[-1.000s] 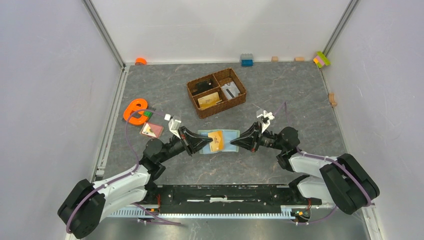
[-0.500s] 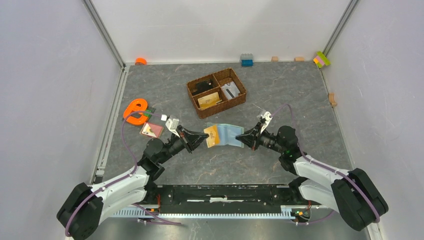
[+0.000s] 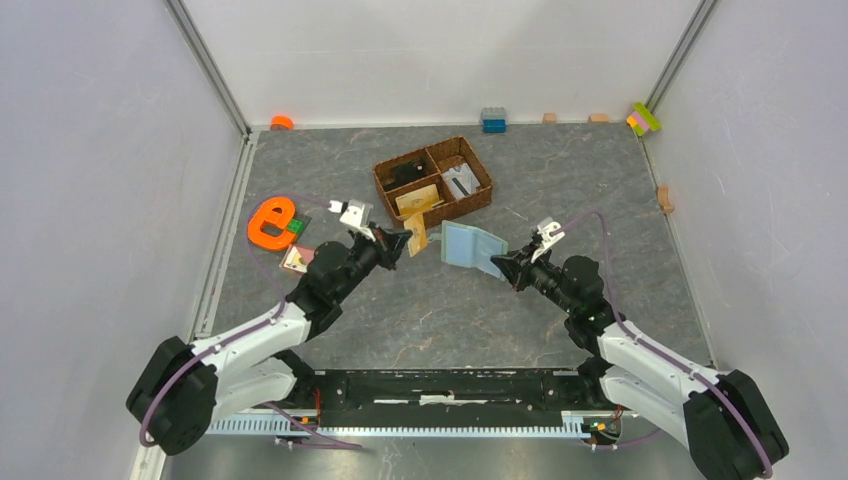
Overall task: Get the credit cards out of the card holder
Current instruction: Remove the credit card from the card holder, then place the credit card in the storage box.
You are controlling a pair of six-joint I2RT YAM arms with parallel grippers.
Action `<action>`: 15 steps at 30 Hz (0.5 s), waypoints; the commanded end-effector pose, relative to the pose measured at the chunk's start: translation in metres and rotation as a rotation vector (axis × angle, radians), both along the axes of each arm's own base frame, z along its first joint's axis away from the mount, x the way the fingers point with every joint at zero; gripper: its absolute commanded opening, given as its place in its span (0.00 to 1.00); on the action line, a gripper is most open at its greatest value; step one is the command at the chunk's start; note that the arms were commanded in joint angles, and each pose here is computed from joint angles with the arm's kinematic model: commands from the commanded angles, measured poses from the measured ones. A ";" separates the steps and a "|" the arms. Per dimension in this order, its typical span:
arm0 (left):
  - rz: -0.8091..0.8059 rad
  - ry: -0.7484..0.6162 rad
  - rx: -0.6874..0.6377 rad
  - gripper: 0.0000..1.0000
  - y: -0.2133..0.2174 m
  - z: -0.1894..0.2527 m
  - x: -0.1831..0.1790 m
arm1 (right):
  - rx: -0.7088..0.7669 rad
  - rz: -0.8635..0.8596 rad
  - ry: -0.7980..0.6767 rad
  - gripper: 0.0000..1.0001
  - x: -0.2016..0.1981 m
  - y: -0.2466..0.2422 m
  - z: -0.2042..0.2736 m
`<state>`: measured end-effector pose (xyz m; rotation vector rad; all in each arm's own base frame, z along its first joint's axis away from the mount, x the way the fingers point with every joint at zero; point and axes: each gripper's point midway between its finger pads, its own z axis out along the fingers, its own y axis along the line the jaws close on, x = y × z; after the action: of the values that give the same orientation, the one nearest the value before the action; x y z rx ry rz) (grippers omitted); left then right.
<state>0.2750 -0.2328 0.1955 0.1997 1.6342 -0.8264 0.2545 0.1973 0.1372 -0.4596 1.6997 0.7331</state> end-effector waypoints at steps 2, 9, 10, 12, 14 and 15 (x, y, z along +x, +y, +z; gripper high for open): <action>0.123 -0.046 0.164 0.02 0.008 0.012 0.038 | -0.008 -0.125 -0.074 0.00 0.013 -0.019 0.012; 0.201 -0.103 0.422 0.02 0.011 0.002 0.070 | -0.003 -0.195 -0.098 0.00 0.018 -0.031 0.015; 0.202 -0.131 0.488 0.02 0.008 0.002 0.074 | -0.005 -0.205 -0.101 0.00 0.018 -0.033 0.015; 0.236 -0.160 0.624 0.02 0.004 -0.002 0.086 | -0.009 -0.229 -0.103 0.00 0.020 -0.037 0.016; 0.255 -0.170 0.756 0.02 -0.004 -0.005 0.098 | -0.003 -0.242 -0.110 0.00 0.020 -0.039 0.017; 0.249 -0.185 0.815 0.02 -0.011 -0.002 0.105 | 0.001 -0.246 -0.115 0.00 0.019 -0.040 0.017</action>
<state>0.3515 -0.2404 0.1767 0.4202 1.7402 -0.2587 0.2679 0.1666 0.1382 -0.3262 1.6841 0.5637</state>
